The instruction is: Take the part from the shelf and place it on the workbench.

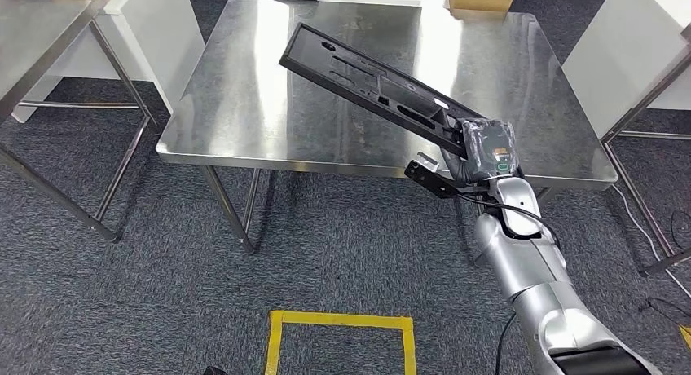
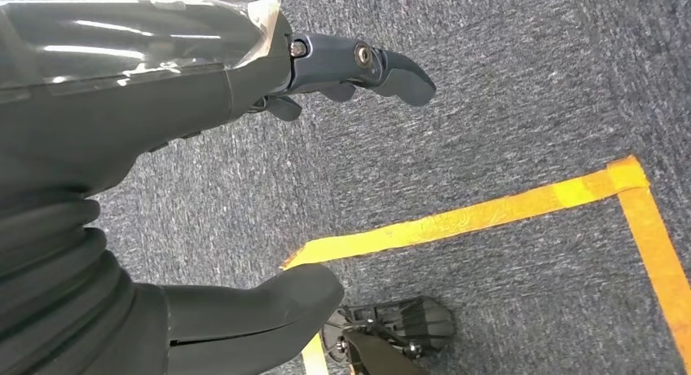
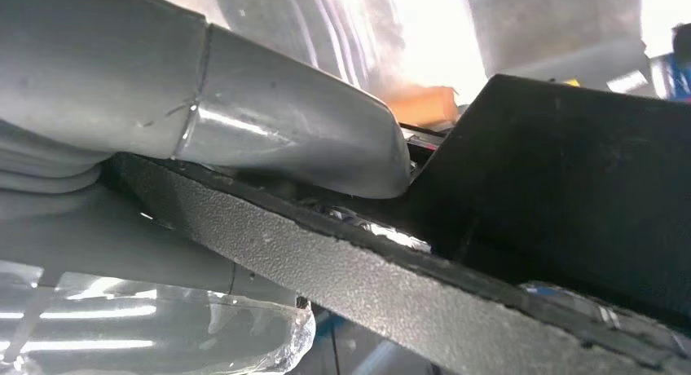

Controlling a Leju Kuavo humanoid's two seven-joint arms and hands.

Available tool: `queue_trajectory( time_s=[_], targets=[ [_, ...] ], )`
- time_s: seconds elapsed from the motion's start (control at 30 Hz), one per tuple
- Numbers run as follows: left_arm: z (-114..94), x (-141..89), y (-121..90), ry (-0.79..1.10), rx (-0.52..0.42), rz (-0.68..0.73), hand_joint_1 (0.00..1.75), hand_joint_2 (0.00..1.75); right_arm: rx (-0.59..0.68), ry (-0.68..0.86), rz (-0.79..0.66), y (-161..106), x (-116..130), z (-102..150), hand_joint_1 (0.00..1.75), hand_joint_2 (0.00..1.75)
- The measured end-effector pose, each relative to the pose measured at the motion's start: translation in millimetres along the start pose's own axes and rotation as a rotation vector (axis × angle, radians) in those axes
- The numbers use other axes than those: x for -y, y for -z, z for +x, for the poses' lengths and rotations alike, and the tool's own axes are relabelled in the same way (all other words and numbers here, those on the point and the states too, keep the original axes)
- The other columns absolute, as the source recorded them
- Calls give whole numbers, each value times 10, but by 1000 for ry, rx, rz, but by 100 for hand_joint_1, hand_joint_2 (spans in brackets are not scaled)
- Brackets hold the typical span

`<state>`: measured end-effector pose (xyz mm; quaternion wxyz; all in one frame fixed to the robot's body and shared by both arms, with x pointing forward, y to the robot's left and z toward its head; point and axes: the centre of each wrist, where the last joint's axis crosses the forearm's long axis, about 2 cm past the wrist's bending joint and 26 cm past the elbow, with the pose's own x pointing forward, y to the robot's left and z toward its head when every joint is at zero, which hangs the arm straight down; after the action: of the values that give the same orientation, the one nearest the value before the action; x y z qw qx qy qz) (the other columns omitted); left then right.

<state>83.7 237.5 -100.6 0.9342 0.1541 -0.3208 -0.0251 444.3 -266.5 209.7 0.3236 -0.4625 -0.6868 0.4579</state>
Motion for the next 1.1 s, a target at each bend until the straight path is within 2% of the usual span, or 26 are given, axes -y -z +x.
queue_trajectory(
  time_s=[0.17, 0.4, 1.1],
  targets=[
    [29, 11, 9, 3, 6, -3, 0, 175, -19, 5, 44, 158, 46, -64, 175, 0],
    [37, 14, 11, 5, 8, -2, 0, 175, -24, 14, 67, 270, 73, -31, 175, 0],
    [30, 9, 10, 7, 9, -1, 0, 175, -38, 26, 119, 228, -15, -79, 175, 0]
  ],
)
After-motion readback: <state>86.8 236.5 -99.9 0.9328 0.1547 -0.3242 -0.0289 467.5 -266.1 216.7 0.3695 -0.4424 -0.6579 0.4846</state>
